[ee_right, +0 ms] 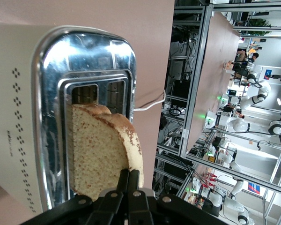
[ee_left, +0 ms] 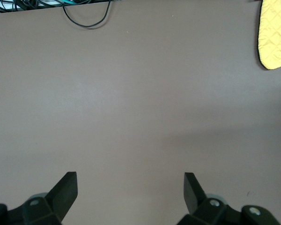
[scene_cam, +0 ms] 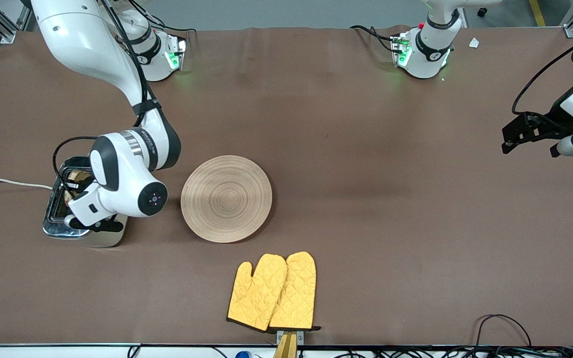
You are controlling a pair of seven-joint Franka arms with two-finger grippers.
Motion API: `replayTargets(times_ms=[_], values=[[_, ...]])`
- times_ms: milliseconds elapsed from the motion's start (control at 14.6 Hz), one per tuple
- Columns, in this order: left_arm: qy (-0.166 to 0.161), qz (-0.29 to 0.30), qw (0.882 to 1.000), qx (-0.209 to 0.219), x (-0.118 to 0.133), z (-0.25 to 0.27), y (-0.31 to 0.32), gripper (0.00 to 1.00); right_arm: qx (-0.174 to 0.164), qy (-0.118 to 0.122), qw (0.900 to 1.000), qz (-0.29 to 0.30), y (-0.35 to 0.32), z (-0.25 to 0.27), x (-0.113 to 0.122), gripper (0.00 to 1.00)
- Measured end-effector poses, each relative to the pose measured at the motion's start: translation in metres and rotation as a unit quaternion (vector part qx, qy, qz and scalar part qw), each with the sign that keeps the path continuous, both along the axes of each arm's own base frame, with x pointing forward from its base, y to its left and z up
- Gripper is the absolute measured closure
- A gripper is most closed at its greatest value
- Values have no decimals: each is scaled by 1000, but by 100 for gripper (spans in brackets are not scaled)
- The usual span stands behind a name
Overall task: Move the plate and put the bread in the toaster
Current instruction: 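Lower the bread into the toaster slot with the right gripper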
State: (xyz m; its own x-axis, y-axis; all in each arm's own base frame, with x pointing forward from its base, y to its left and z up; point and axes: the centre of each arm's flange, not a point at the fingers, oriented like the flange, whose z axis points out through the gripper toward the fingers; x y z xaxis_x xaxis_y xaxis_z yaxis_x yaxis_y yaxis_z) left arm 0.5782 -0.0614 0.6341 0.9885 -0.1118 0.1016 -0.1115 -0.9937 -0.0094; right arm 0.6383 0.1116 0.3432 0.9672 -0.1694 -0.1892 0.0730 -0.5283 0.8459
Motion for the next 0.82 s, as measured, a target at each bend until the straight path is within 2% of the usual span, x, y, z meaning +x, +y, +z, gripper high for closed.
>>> replayTargets(times_ms=[344,481,550,825], values=[[0,0,1000,0,0,0,0,0,20,-3,1000,9,-3,-22,8,99],[0,0,1000,0,0,0,0,0,20,-1,1000,8,-5,-27,8,96],[0,0,1000,0,0,0,0,0,20,-1,1000,8,-5,-27,8,89],[0,0,1000,0,0,0,0,0,20,0,1000,9,-3,-27,8,46]])
